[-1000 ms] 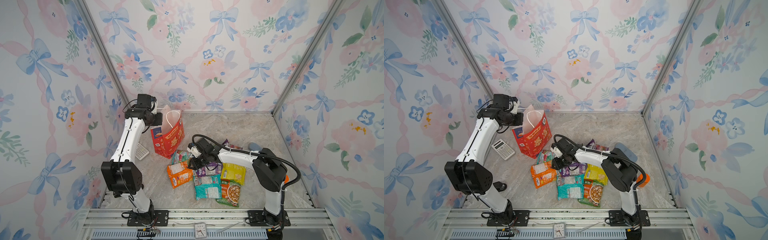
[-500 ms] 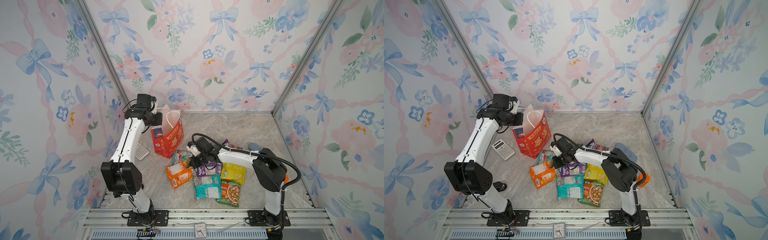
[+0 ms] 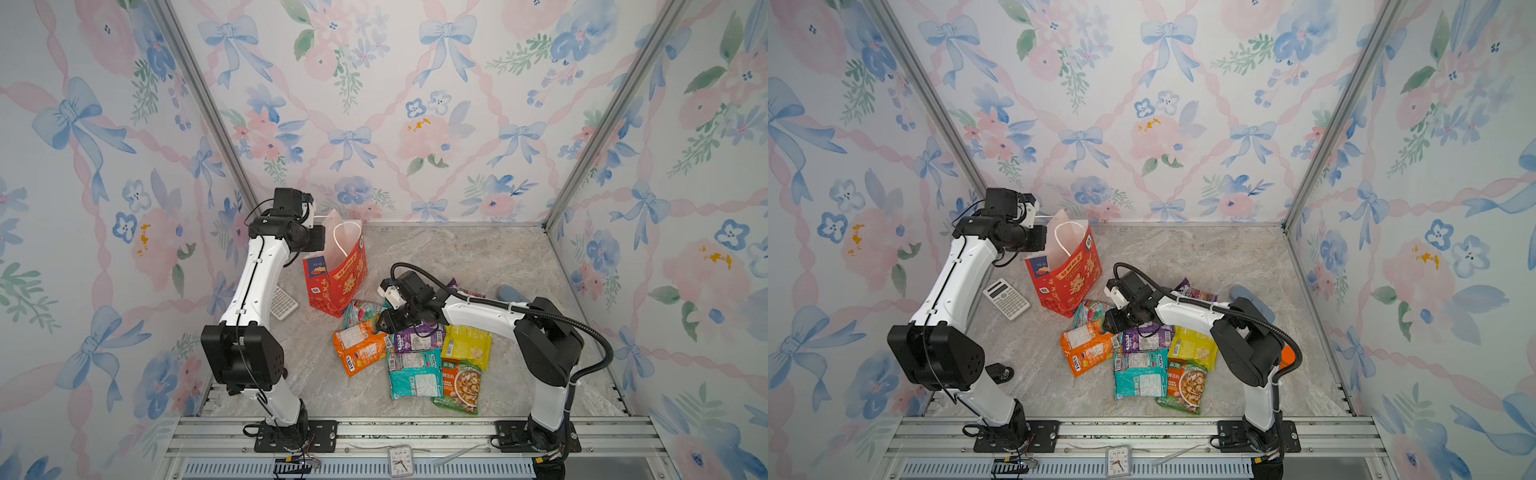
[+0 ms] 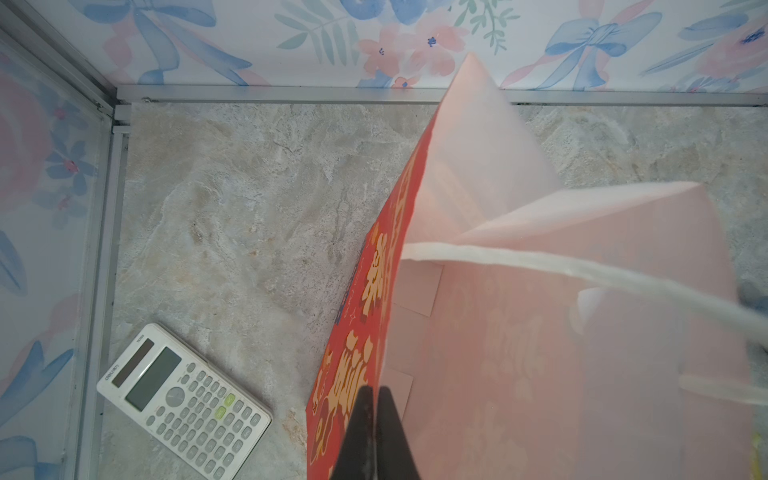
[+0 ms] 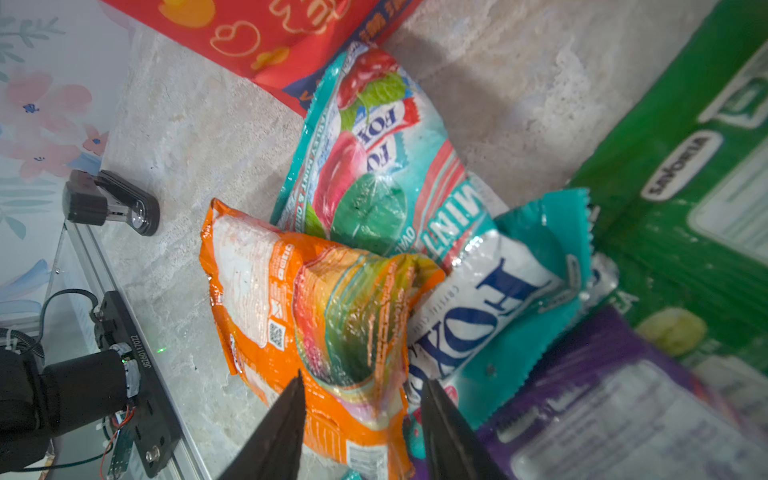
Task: Place the snacks into the paper bag
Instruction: 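Close the right gripper on the orange snack packet's top edge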
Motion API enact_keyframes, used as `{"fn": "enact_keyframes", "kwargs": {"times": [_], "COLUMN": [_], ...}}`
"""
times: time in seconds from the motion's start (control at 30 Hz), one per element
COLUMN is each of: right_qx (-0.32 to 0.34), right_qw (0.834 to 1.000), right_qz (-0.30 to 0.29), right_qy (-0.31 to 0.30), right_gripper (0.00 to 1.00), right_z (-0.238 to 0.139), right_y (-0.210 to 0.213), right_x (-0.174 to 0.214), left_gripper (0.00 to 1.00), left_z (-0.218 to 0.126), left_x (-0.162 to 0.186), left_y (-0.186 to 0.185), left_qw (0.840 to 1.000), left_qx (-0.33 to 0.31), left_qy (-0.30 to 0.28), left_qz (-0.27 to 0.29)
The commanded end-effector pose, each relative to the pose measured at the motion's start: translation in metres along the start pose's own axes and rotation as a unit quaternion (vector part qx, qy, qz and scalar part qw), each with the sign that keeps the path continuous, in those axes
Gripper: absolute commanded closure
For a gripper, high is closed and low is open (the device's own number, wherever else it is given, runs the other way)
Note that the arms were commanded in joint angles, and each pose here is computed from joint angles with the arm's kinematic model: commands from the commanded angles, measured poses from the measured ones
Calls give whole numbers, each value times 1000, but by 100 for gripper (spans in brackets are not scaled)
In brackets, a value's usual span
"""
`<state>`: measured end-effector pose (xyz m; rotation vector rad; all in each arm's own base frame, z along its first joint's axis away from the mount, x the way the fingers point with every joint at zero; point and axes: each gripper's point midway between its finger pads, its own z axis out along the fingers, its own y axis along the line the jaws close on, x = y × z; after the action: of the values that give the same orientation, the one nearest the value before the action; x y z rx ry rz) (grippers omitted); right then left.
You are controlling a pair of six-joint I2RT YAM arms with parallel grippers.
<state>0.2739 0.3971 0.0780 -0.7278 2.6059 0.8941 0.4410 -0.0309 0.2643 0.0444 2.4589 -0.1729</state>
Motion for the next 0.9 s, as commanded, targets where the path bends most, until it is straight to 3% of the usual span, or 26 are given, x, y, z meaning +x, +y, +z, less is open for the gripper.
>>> {"fn": "enact_keyframes", "kwargs": {"times": [0.0, 0.17, 0.27, 0.43, 0.57, 0.7, 0.87], "right_qx": [-10, -15, -27, -38, -45, -37, -7], "right_qw": [1000, 999, 999, 998, 997, 998, 997], "right_qz": [20, 32, 37, 49, 54, 56, 77], "right_qy": [8, 21, 24, 29, 26, 9, -13], "right_gripper": [52, 51, 41, 42, 56, 83, 91], "right_z": [6, 20, 28, 39, 42, 34, 17], "right_y": [-1, -1, 3, 6, 7, 3, -25], "right_x": [7, 16, 19, 21, 20, 12, 4], "left_gripper": [100, 100, 100, 100, 100, 100, 100], "left_z": [-7, -6, -6, -6, -7, -7, -8], "left_x": [4, 4, 4, 5, 4, 4, 4], "left_y": [-1, -1, -2, -2, -3, -3, -5], "left_qw": [1000, 1000, 1000, 1000, 1000, 1000, 1000], "left_qx": [8, 8, 9, 9, 11, 13, 18], "left_qy": [1, 1, 1, 2, 1, 0, 0], "left_qz": [-7, -7, -7, -7, -7, -7, -7]}}
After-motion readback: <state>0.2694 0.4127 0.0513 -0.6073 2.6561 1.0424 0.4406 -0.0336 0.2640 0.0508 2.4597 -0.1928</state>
